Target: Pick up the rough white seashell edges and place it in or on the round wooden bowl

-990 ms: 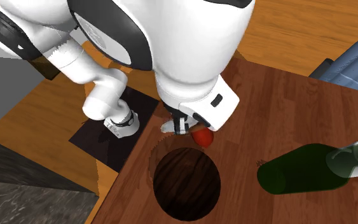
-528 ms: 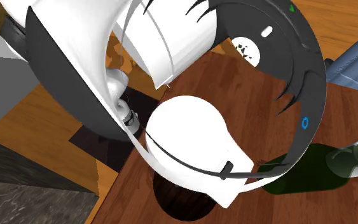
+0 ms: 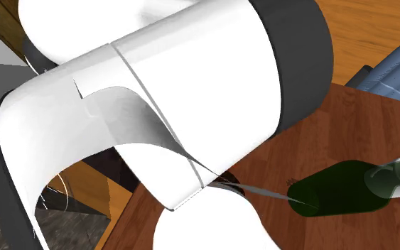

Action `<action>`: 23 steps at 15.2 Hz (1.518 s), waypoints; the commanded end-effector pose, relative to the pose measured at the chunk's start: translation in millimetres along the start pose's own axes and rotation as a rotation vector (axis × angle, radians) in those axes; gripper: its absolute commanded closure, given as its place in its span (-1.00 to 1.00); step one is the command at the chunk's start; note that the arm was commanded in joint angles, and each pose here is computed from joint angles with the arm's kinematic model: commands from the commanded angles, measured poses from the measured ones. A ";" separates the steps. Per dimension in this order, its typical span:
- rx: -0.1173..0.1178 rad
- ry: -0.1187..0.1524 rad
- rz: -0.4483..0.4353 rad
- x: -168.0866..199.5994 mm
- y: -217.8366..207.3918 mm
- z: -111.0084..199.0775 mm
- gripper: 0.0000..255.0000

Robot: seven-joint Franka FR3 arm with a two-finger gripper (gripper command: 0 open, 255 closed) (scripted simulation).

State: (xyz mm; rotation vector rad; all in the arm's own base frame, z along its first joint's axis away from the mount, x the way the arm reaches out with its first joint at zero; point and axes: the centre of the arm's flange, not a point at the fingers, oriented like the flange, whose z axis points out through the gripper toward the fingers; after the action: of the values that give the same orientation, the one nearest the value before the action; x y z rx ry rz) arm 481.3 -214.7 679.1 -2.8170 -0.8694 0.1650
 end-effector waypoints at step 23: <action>-0.001 0.000 -0.001 2.8 17.8 76.6 -1.00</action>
State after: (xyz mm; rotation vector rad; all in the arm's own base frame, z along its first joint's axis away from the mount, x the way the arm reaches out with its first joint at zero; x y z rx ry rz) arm 481.0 -216.2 602.2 -2.8191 -0.8714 0.1593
